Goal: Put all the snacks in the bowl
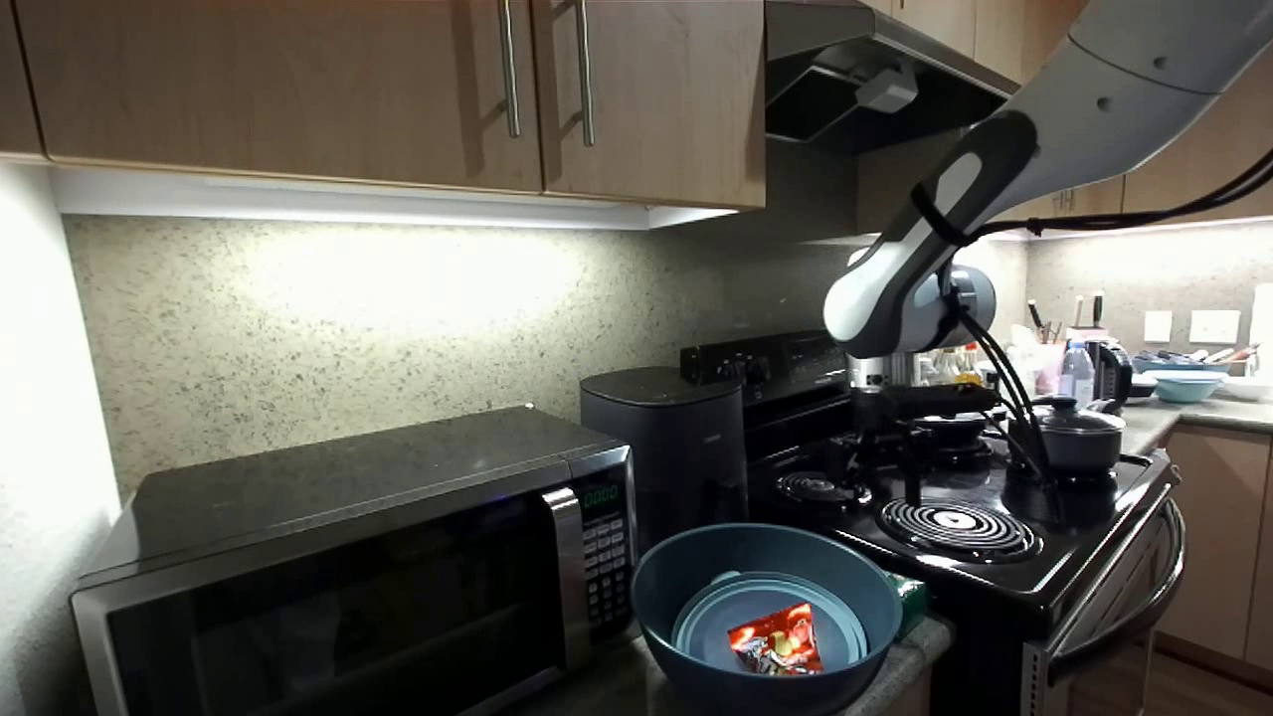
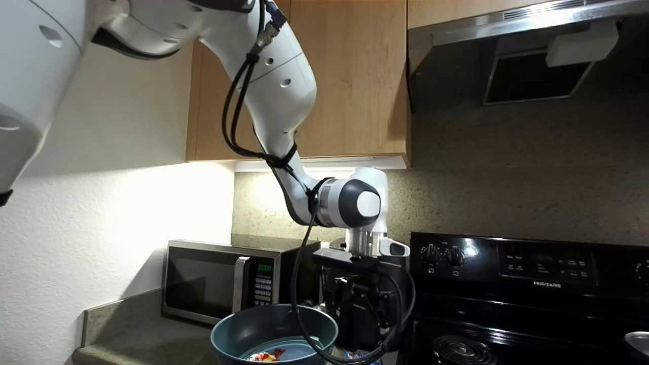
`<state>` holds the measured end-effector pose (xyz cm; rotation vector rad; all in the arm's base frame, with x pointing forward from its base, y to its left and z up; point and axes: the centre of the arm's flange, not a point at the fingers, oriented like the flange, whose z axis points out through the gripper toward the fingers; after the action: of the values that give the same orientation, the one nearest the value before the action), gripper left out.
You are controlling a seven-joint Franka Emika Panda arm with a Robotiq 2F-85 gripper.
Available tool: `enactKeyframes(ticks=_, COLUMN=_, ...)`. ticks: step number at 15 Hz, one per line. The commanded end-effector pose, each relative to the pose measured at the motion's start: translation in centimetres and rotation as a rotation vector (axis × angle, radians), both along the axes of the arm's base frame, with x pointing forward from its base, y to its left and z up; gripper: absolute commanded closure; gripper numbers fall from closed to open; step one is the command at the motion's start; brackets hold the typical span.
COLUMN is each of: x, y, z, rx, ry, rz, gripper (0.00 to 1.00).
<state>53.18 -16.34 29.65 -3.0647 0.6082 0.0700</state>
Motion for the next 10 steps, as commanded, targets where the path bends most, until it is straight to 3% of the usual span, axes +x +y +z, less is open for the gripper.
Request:
enactKeyframes(ticks=1, x=-0.3, y=-0.7, z=-2.0, rx=0.004, ry=0.010, rz=-0.040, gripper=0.00)
enactKeyframes(ticks=10, x=1.2, y=0.2, z=-5.9, rx=0.037, ry=0.099, rz=0.010, gripper=0.00)
